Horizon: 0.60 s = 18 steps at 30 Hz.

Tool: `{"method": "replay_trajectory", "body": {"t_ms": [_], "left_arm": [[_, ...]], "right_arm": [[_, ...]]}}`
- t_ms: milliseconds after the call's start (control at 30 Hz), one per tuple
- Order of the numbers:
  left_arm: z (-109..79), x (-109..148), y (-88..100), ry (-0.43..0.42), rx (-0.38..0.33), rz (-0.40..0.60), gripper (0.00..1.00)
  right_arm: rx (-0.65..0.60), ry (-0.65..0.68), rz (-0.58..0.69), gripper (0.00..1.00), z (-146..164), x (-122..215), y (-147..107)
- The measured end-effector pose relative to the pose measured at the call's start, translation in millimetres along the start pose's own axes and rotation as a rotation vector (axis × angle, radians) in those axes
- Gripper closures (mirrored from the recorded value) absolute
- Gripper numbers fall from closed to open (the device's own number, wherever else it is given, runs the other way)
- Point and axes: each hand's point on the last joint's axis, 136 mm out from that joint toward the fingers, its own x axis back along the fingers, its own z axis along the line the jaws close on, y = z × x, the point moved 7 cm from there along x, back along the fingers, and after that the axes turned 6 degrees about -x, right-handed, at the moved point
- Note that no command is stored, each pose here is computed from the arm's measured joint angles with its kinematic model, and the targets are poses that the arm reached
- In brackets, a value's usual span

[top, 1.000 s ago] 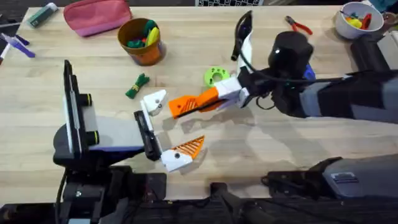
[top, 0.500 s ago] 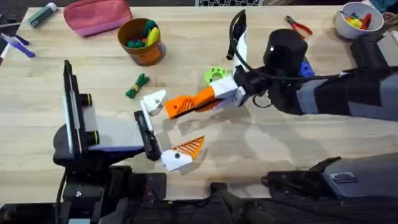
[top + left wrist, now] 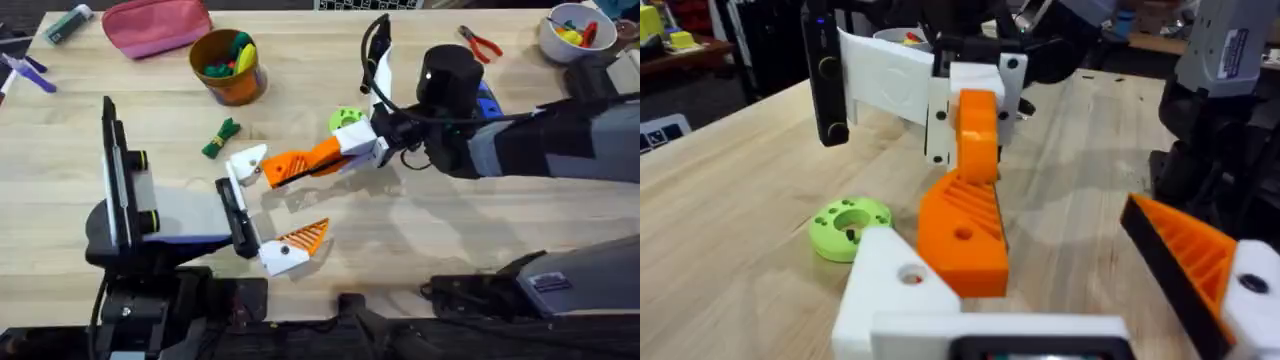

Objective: Pick up the gripper from the table and insert it into the empty holder that is missing its gripper. Then pick up a screw, insert it into the mounting hole, and use the screwdriver to tighten it. Finally, clean up the table by picking up the vegetable and placing it into the bucket.

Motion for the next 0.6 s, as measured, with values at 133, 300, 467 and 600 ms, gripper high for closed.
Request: {"method": "replay_trajectory", "body": {"t_ms": [133,300,467,600], "left_arm": [[0.0,0.0,0.0,0.0,0.0,0.0,0.015],[0.0,0.0,0.0,0.0,-0.003,0.0,0.016],[0.0,0.0,0.0,0.0,-0.004,0.0,0.016],[0.0,0.0,0.0,0.0,-0.004,0.0,0.015]], "right_arm": [[0.022,0.001,0.0,0.992,0.9,-0.2,0.2],[0.05,0.004,0.012,0.992,3.1,-4.0,-1.1],[0.054,0.005,0.021,0.992,3.2,-6.6,-2.3],[0.055,0.003,0.015,0.992,3.1,-6.8,-1.6]]}}
